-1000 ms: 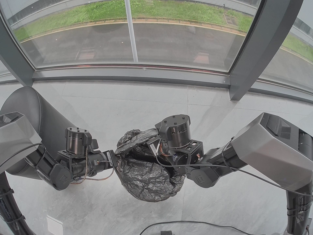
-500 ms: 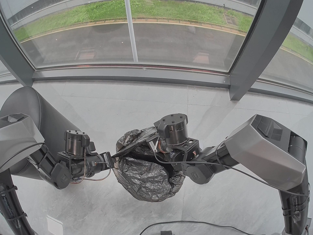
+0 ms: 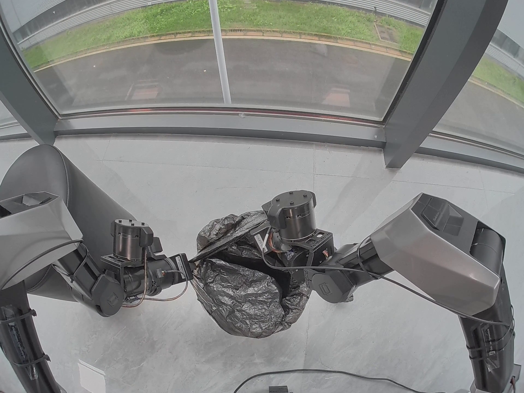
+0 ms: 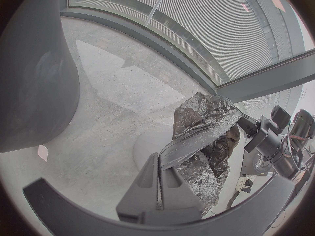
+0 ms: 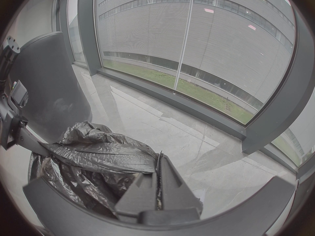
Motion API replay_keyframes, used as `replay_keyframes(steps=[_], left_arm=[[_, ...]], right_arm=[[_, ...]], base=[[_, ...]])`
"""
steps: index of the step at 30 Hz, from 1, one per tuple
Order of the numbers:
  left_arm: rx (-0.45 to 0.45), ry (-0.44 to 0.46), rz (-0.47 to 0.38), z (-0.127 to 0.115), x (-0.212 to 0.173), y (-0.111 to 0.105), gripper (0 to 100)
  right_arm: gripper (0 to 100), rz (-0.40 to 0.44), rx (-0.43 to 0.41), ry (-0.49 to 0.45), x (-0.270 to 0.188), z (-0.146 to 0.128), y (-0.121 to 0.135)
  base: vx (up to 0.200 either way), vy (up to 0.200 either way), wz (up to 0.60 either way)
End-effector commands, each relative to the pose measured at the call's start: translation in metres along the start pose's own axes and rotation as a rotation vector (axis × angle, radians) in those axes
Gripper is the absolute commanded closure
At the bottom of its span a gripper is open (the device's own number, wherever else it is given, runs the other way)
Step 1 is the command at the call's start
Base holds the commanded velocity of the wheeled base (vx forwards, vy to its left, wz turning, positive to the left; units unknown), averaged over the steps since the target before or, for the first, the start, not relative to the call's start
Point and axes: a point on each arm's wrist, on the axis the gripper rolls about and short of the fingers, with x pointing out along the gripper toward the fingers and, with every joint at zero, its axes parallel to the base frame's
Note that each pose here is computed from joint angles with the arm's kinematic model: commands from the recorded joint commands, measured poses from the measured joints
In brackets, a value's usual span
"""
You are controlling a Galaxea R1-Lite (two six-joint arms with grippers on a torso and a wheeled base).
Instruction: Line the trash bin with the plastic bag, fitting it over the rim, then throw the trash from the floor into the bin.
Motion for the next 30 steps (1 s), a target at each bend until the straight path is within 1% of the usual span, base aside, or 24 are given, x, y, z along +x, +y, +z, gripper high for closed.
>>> replay_keyframes(steps=[1,10,12,14,23,30], left_arm=[[-0.003,0.007,0.005,-0.002,0.002,0.002,100],[-0.001,0.001,0.002,-0.001,0.003,0.001,100],[-0.004,-0.004,0.005,0.001,0.002,0.003,100],[-0.007,-0.014,0.007,0.003,0.001,0.004,100],[-0.019,-0.074,0.011,0.014,-0.002,0.013,100],[-0.025,-0.06,0.016,0.009,-0.003,0.015,100]], right_arm=[[100,-0.01,-0.01,0.005,0.007,-0.005,-0.002],[100,-0.024,-0.003,0.004,0.019,-0.011,-0.006],[100,-0.013,0.007,-0.03,0.018,-0.008,-0.005],[100,-0.009,0.012,-0.043,0.018,-0.006,-0.005],[100,-0.001,0.009,-0.041,0.016,-0.006,-0.002],[100,0.007,0.005,-0.039,0.013,-0.007,0.001]], base=[[0.0,0.0,0.0],[0.0,0.0,0.0],[0.0,0.0,0.0],[0.0,0.0,0.0],[0.0,0.0,0.0],[0.0,0.0,0.0]])
